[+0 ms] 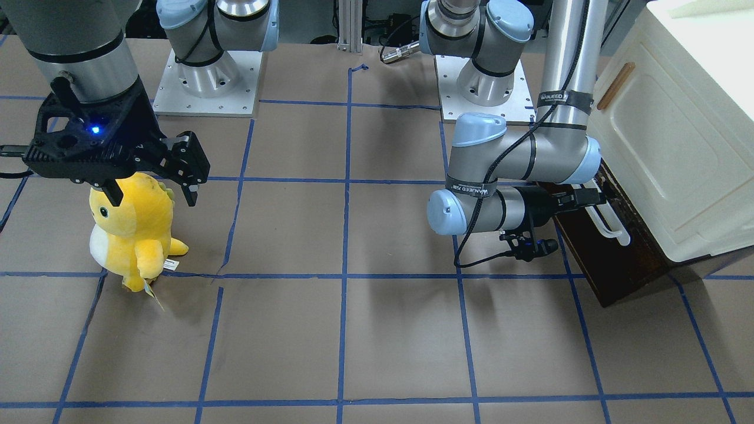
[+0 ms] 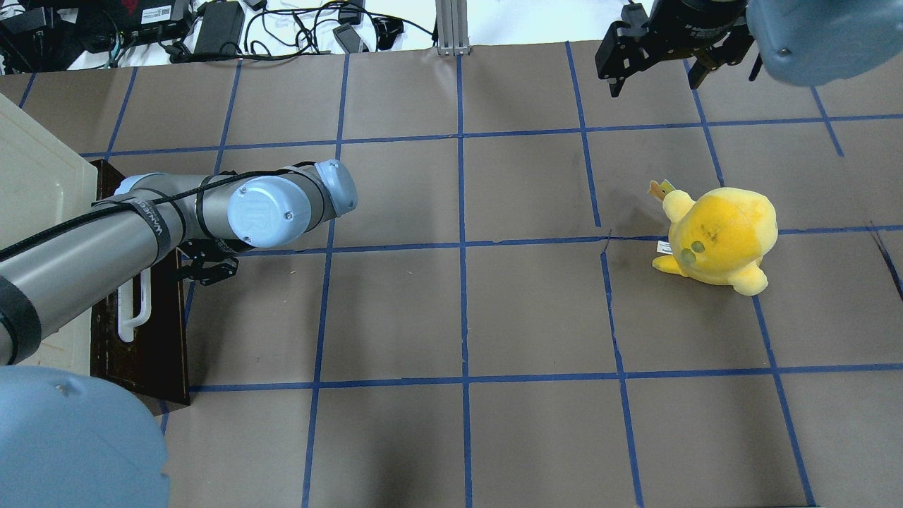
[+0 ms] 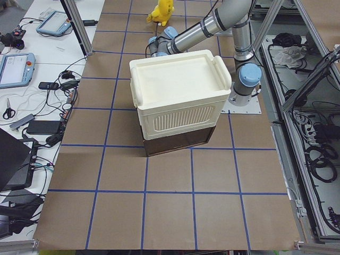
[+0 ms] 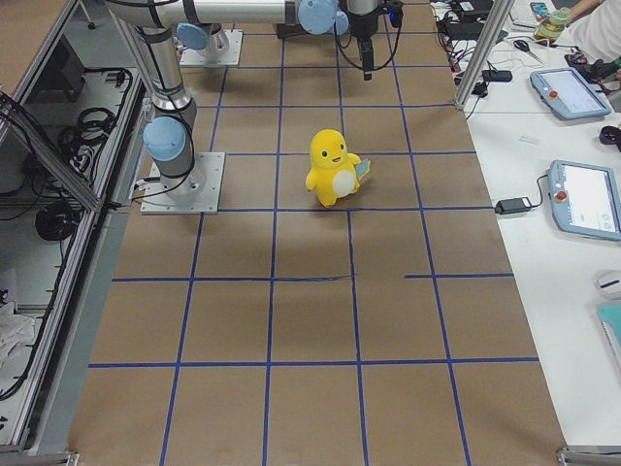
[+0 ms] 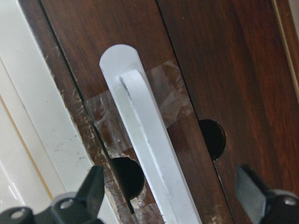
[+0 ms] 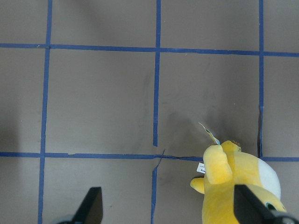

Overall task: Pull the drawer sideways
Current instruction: 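Pull the handle with the left gripper, sliding the drawer outward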

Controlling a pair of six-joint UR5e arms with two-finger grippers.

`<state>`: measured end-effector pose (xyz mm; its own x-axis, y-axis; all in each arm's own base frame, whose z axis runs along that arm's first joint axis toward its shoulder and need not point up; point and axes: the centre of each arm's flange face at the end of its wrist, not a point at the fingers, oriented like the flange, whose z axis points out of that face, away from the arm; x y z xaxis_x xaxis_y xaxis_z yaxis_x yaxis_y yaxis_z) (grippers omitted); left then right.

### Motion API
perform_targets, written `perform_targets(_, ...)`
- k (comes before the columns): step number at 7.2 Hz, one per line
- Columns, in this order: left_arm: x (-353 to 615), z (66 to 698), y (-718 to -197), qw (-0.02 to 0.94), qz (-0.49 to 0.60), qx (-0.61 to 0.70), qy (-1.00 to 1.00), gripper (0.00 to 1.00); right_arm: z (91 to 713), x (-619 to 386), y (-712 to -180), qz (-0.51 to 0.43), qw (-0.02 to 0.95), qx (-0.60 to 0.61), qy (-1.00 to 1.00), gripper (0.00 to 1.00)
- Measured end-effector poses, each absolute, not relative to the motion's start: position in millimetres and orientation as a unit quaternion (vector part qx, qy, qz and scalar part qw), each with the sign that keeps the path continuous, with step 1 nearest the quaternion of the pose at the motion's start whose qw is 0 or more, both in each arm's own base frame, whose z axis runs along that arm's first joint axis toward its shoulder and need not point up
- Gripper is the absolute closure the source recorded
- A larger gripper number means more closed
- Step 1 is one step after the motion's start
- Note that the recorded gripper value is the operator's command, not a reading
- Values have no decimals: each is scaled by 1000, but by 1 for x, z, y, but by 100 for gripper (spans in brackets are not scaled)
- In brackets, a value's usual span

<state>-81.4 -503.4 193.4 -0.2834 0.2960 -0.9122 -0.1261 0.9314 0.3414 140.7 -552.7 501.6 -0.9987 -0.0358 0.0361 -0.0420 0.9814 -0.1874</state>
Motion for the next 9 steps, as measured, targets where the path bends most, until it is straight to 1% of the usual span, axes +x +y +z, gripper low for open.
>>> perform_targets(2,-81,194,-501,597,186,62,778,72,502,141,-553,95,16,20,-995,0)
perform_targets(5,-81,193,-502,597,188,64,777,79,502,141,-553,94,16,20,-995,0)
perform_targets(9,-91,192,-504,599,181,70,777,80,502,141,-553,95,16,20,-995,0)
